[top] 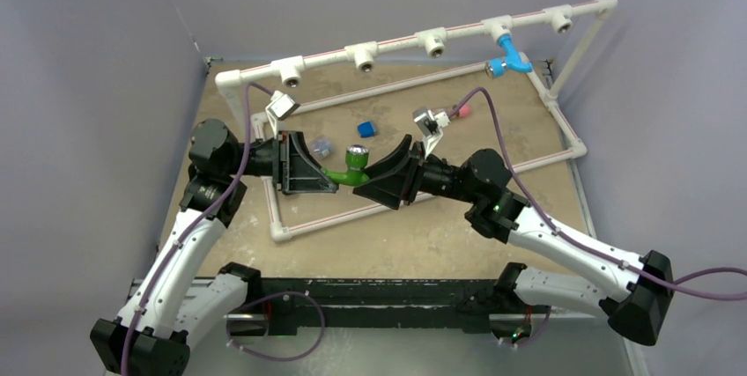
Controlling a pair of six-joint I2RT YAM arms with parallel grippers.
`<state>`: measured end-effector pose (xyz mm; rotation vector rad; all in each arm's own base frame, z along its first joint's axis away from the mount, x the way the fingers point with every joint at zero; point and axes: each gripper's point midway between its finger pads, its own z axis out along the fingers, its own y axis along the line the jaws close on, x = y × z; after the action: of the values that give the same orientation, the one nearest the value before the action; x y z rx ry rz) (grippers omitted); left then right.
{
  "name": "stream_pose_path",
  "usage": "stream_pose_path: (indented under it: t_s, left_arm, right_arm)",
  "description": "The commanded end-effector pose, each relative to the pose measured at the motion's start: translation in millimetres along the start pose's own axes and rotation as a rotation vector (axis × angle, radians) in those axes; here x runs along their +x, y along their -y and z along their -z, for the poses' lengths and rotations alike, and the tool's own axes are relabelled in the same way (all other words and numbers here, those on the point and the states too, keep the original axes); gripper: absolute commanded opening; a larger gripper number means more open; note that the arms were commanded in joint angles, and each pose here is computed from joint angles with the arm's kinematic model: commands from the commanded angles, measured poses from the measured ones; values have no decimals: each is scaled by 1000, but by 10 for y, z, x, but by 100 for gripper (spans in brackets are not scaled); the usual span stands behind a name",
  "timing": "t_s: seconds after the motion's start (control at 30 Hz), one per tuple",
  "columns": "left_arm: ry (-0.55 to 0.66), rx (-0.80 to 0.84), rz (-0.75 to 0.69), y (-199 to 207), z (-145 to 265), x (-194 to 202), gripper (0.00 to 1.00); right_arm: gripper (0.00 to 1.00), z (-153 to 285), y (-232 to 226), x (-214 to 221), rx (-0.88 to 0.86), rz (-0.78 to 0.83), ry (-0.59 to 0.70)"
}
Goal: Install the water faucets
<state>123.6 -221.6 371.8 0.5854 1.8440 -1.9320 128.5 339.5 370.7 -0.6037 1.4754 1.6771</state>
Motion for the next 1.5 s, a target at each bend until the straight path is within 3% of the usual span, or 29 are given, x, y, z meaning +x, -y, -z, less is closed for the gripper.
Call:
stream_pose_path:
  t_s: [0.0, 0.37, 0.5, 0.6, 0.77, 0.8, 0.9, 0.97, 1.0, 1.13, 1.33, 1.47]
  left_arm:
    - [10, 13, -39, 58, 2, -1, 0]
    - [20, 9, -33, 32, -1, -3, 0]
    - [26, 6, -25, 14, 0, 7, 0]
    - [27, 6, -24, 13, 2, 11, 0]
    - [25, 2, -13, -16, -3, 8, 0]
    - [25, 0, -13, -18, -3, 5, 3]
    - [30, -12, -7, -45, -8, -12, 35]
    - [39, -33, -17, -51, -11, -51, 51]
    - [45, -46, -17, -44, -11, -75, 54]
    - [67, -113, -65, -85, -19, -208, 63]
    - [125, -210, -199, -91, -32, -586, 68]
    - [194, -315, -341, 28, -8, -1037, 61]
  right_arm:
    - [50, -34, -236, -160, -92, 50, 34]
    - [39, -52, -267, -178, -118, 40, 47]
    - [28, -61, -238, -161, -110, 35, 44]
    - [0, -61, -228, -172, -103, 36, 50]
    - [0, -35, -181, -202, -68, 40, 74]
    - [0, -24, -181, -209, -61, 42, 77]
    - [0, -2, -175, -264, -36, 55, 95]
    - [0, 16, -171, -315, -13, 73, 107]
    - [0, 28, -168, -344, 2, 84, 112]
    - [0, 83, -136, -439, 70, 125, 123]
    - [0, 266, -10, -670, 245, 217, 168]
    - [0, 396, 57, -835, 347, 273, 208]
